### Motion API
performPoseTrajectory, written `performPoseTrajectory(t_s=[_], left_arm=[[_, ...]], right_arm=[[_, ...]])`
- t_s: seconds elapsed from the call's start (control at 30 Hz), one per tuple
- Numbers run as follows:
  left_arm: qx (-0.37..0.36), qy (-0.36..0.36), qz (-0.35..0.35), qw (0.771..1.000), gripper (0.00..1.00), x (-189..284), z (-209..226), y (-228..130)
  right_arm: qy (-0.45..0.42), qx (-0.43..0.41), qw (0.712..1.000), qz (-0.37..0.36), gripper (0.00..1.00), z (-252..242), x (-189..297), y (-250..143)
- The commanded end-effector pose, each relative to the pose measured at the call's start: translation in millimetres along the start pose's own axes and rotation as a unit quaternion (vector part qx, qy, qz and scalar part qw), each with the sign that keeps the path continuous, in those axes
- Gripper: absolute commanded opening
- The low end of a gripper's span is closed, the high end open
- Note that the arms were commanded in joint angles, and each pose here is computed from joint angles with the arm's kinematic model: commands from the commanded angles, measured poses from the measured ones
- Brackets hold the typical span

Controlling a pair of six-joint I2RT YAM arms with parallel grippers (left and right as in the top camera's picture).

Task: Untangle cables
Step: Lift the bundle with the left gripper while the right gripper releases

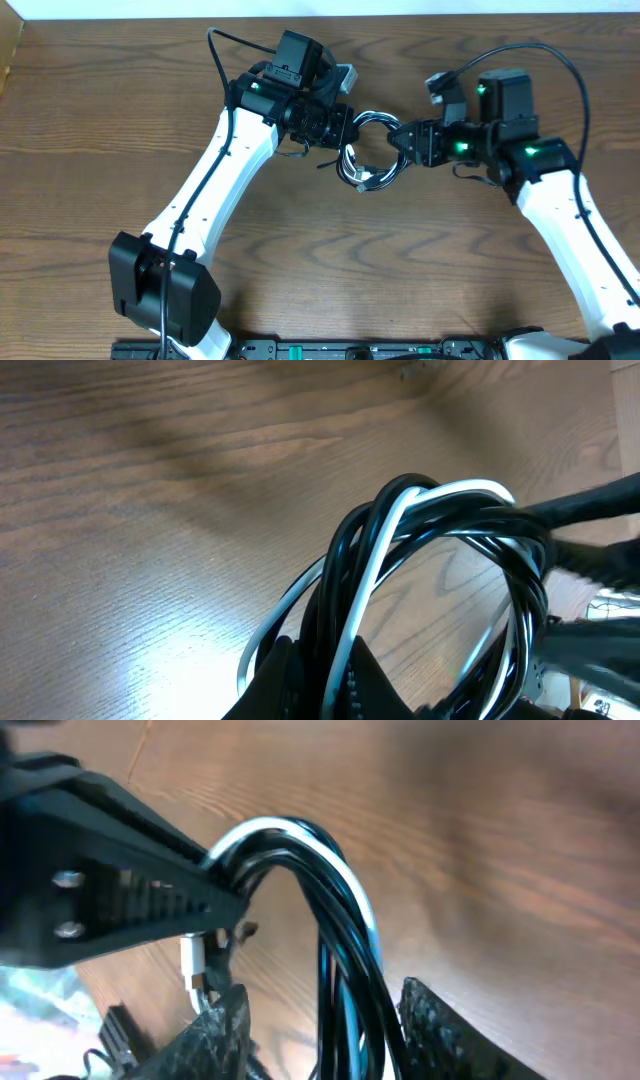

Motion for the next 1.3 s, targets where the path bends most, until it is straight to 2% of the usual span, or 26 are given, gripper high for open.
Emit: performPoseTrajectory(t_s=[0.0, 0.03, 0.07, 0.17, 0.27, 0.37, 0.43, 0.5, 0.53, 0.6, 0.73, 0.87, 0.93, 1.03, 1.2, 1.27], left_arm=[[0.008, -0.012, 0.001, 1.000, 0.07, 1, -3, 1], [0.008, -0.013, 0.001, 1.000, 0.07, 1, -3, 1], [0.008, -0.016, 0.002, 1.000, 0.07, 1, -4, 1], [0.010, -0.052, 0.007, 0.999, 0.08, 2, -15, -1], [0.010, -0.097, 0.014, 0.995, 0.07, 4, -29, -2], [0.027, -0.128, 0.021, 0.991, 0.07, 6, -38, -4], [0.033, -0.140, 0.024, 0.989, 0.07, 7, -42, -4], [0.033, -0.143, 0.025, 0.989, 0.07, 8, -43, -4], [0.034, -0.143, 0.024, 0.989, 0.07, 8, -42, -4], [0.041, -0.140, 0.019, 0.989, 0.07, 11, -36, -1], [0.054, -0.169, 0.006, 0.984, 0.07, 22, -28, 6], [0.067, -0.251, -0.013, 0.966, 0.07, 49, -24, 16], [0.064, -0.311, -0.024, 0.948, 0.07, 68, -27, 21], [0.064, -0.362, -0.031, 0.930, 0.08, 86, -30, 24], [0.063, -0.400, -0.032, 0.914, 0.08, 98, -34, 24], [0.062, -0.403, -0.031, 0.912, 0.07, 99, -35, 24]], right_arm=[[-0.026, -0.043, 0.999, 0.015, 0.42, -12, -12, -2], [-0.040, -0.057, 0.997, 0.017, 0.40, -19, -15, -4], [-0.075, -0.091, 0.993, 0.019, 0.32, -33, -19, -6], [-0.144, -0.157, 0.977, 0.022, 0.25, -61, -24, -15], [-0.209, -0.202, 0.957, 0.017, 0.22, -86, -26, -22], [-0.223, -0.222, 0.949, 0.009, 0.22, -93, -29, -21], [-0.209, -0.224, 0.952, 0.002, 0.25, -89, -30, -17], [-0.175, -0.219, 0.960, -0.003, 0.34, -79, -33, -10], [-0.153, -0.214, 0.965, -0.002, 0.44, -71, -33, -7], [-0.112, -0.197, 0.974, 0.002, 0.49, -56, -28, -4], [-0.084, -0.170, 0.982, -0.006, 0.53, -49, -13, 3], [-0.029, -0.102, 0.994, -0.014, 0.53, -44, 1, 14], [0.067, -0.027, 0.997, -0.024, 0.54, -25, 11, 25], [0.127, 0.008, 0.991, -0.044, 0.56, -13, 22, 36], [0.161, 0.045, 0.984, -0.063, 0.61, 0, 26, 46], [0.121, 0.015, 0.990, -0.068, 0.58, -10, 20, 49]])
Point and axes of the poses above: each gripper's point midway between its finger pads, its own x axis back along the fingers, its own z axis along the line the jaws close on, y = z × x, the point moved 2 cm from there along x, back along the fingers, and after that the axes turned 2 degrees about -x, right-handed, at the moved point
